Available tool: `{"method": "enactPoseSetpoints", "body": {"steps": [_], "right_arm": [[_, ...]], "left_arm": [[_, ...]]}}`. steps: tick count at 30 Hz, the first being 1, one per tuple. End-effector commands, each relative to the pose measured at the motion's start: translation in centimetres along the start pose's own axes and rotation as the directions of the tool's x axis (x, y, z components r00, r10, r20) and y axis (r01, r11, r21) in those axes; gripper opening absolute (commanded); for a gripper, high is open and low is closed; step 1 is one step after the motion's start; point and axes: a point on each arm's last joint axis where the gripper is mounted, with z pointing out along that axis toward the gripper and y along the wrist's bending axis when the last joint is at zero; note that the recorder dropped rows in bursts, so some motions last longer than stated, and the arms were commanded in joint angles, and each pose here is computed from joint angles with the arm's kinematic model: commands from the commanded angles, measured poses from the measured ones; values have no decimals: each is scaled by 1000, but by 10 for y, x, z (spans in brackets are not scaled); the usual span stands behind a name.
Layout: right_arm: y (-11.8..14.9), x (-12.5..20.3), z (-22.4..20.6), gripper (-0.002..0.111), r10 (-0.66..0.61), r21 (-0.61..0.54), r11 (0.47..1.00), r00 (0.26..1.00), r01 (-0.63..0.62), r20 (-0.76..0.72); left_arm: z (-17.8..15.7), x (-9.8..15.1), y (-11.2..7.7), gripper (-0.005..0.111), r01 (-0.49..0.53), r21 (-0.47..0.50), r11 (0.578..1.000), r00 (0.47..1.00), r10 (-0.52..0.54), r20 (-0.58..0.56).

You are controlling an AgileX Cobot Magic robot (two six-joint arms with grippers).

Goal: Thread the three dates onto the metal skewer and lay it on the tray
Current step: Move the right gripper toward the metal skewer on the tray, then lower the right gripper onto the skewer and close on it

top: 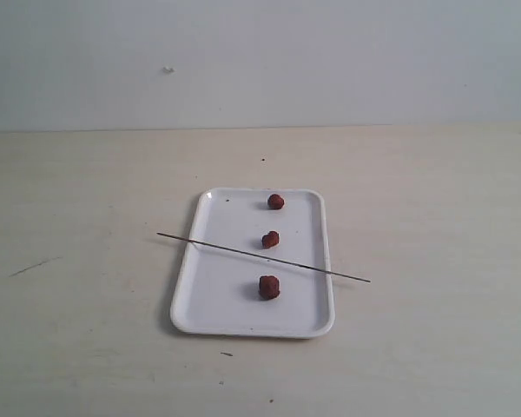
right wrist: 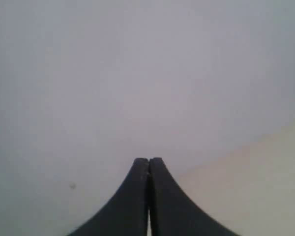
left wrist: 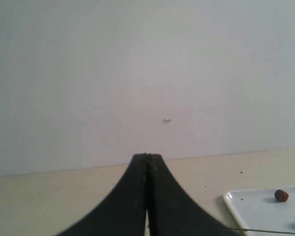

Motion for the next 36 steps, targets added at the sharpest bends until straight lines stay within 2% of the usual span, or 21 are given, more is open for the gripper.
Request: {"method": "enactPoseSetpoints", "body": {"steps": [1,6,8,10,11,13,15,17,19,20,21,22,24,26,28,30,31,32,33,36], "right_arm": [[5,-16,-3,0,93,-82,994,979,-79,182],[1,-17,-3,0,219,-57,976,957,-212,193],[9,-28,0,0,203,-60,979,962,-195,183],[21,-42,8,0,102,-14,995,992,-101,75],[27,-46,14,0,20,18,1000,999,-19,-25],[38,-60,30,0,-83,35,995,986,88,-142],[54,-81,68,0,-201,39,974,929,224,-311],[59,-88,96,0,-254,28,956,874,291,-414],[59,-84,127,0,-257,26,944,783,329,-567],[57,-75,157,0,-259,-4,929,644,369,-720],[55,-69,170,0,-261,-30,922,562,386,-785],[49,-54,196,0,-243,-66,917,418,393,-875],[42,-39,225,0,-218,-85,919,318,384,-923],[34,-25,240,0,-198,-75,919,291,386,-936],[26,-11,245,0,-195,-98,917,220,388,-956],[21,6,251,0,-237,-205,914,49,350,-970],[17,15,255,3,-275,-284,904,-74,320,-959],[15,23,259,5,-326,-364,877,-167,314,-930],[15,28,261,5,-352,-406,853,-213,327,-911],[19,40,268,5,-438,-523,765,-290,376,-851]], "left_arm": [[0,0,0,0,4,-1,1000,1000,-4,6],[0,0,0,0,4,-1,1000,1000,-4,6],[0,0,0,0,4,-1,1000,1000,-4,6],[0,0,0,0,4,-1,1000,1000,-4,6],[0,0,0,0,4,-1,1000,1000,-4,6],[0,0,0,0,4,-1,1000,1000,-4,6],[0,0,0,0,4,-1,1000,1000,-4,6],[0,0,0,0,4,-1,1000,1000,-4,6],[0,0,0,0,4,-1,1000,1000,-4,6],[0,0,0,0,4,-1,1000,1000,-4,6],[0,0,0,0,4,-1,1000,1000,-4,6],[0,0,0,0,4,-1,1000,1000,-4,6],[0,0,0,0,4,-1,1000,1000,-4,6],[0,0,0,0,4,-1,1000,1000,-4,6],[0,0,0,0,4,-1,1000,1000,-4,6],[0,0,0,0,4,-1,1000,1000,-4,6],[0,0,0,0,4,-1,1000,1000,-4,6],[0,0,0,0,4,-1,1000,1000,-4,6],[0,0,0,0,4,-1,1000,1000,-4,6],[0,0,0,0,4,-1,1000,1000,-4,6]]}}
